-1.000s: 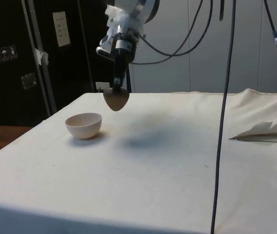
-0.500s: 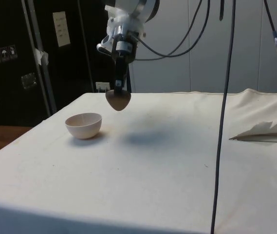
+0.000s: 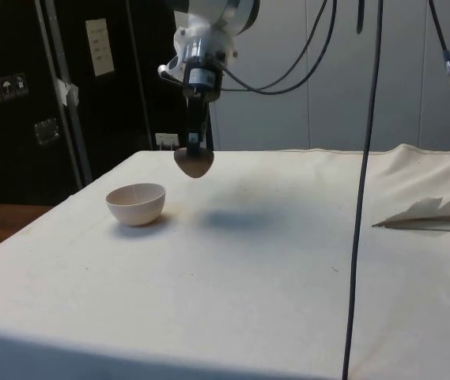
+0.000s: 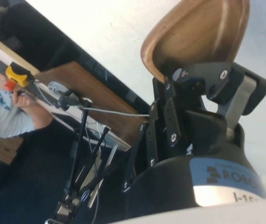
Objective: Pour the coffee beans from the cup into the bowl.
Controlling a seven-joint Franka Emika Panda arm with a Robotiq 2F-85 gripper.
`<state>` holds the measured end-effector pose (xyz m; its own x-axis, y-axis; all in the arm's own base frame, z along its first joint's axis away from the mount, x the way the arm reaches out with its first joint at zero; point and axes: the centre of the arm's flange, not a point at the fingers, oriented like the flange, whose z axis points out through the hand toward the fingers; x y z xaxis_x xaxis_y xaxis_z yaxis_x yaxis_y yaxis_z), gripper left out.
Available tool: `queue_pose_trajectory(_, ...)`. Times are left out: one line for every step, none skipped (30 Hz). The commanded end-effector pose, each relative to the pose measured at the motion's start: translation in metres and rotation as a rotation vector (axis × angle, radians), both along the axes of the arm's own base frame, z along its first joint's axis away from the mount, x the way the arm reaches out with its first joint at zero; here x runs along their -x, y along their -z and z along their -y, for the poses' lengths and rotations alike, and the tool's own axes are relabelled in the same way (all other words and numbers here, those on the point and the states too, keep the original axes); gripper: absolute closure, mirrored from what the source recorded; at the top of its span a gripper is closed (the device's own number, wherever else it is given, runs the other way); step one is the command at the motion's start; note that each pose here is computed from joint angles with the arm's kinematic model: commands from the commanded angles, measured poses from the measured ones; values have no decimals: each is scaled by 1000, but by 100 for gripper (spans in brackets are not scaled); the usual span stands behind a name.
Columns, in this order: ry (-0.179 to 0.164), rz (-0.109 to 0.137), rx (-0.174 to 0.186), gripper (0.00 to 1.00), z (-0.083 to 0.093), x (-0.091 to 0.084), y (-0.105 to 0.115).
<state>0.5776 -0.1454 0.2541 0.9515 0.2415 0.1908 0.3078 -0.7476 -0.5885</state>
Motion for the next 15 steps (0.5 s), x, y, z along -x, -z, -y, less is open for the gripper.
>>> queue_pose_trajectory(2,1,6,99,1,0,0)
queue_pose_trajectory(13,0,33,99,3,0,0)
queue_pose_trajectory(15,0,39,99,3,-1,0)
queue_pose_trajectory(18,0,44,99,4,-1,0)
queue_pose_trajectory(20,0,50,99,5,-1,0)
queue_pose_trajectory(23,0,55,99,5,-1,0)
queue_pose_trajectory(27,0,65,99,7,-1,1)
queue_pose_trajectory(29,1,72,99,8,-2,0)
queue_pose_trajectory(30,-1,78,99,8,-2,1)
queue_pose_trajectory(24,1,59,99,8,-1,1)
queue_pose_trajectory(33,-1,84,99,9,-2,1)
queue_pose_trajectory(35,-1,90,99,10,-2,1)
queue_pose_trajectory(37,-2,96,99,10,-2,1)
queue_pose_trajectory(42,-3,107,99,12,-2,1)
queue_pose_trajectory(44,-3,112,99,13,-2,1)
